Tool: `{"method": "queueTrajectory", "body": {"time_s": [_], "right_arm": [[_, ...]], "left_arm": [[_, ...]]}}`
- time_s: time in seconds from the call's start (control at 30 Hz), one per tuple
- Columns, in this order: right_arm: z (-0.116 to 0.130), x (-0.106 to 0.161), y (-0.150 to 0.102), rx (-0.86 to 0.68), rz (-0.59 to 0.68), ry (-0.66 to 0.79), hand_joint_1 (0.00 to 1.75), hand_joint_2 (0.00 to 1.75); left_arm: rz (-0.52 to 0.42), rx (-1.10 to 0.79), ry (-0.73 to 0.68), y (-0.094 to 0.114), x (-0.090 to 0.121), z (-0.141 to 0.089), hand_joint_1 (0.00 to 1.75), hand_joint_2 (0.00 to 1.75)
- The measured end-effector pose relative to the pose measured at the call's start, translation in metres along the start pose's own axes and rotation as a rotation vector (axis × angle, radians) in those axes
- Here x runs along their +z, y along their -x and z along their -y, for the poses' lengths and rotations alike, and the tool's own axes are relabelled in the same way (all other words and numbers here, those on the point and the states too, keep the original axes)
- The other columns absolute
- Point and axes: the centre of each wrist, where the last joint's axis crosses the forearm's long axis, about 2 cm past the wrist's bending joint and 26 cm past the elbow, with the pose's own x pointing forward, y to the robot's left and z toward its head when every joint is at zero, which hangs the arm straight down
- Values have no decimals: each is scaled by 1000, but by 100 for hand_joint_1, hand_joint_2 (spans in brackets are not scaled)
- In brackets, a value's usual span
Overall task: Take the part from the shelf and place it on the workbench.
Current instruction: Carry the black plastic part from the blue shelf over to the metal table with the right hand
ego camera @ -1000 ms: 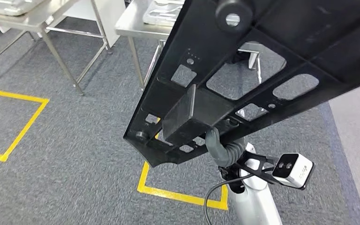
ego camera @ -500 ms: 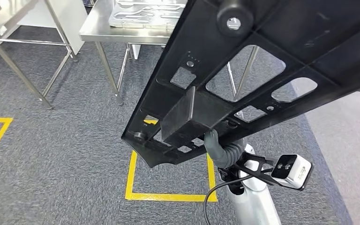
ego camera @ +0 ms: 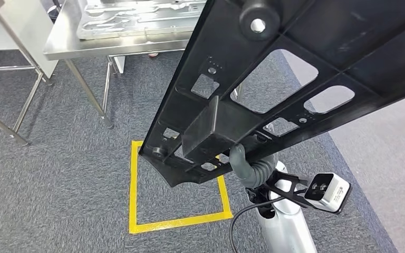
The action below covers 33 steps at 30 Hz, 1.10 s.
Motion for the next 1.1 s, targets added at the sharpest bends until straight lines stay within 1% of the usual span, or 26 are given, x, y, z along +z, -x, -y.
{"method": "queueTrajectory", "body": {"time_s": [0.2,0.63,1.1], "right_arm": [[-1,2,0,0,-2,7,175,175],[2,5,-2,6,-4,23,175,175],[5,2,1,-8,2,17,175,175]], "left_arm": [[-11,4,2,4,1,-1,0,175],[-3,-1,7,-3,-1,-1,0,175],[-9,22,12,0,-1,-3,0,175]]}}
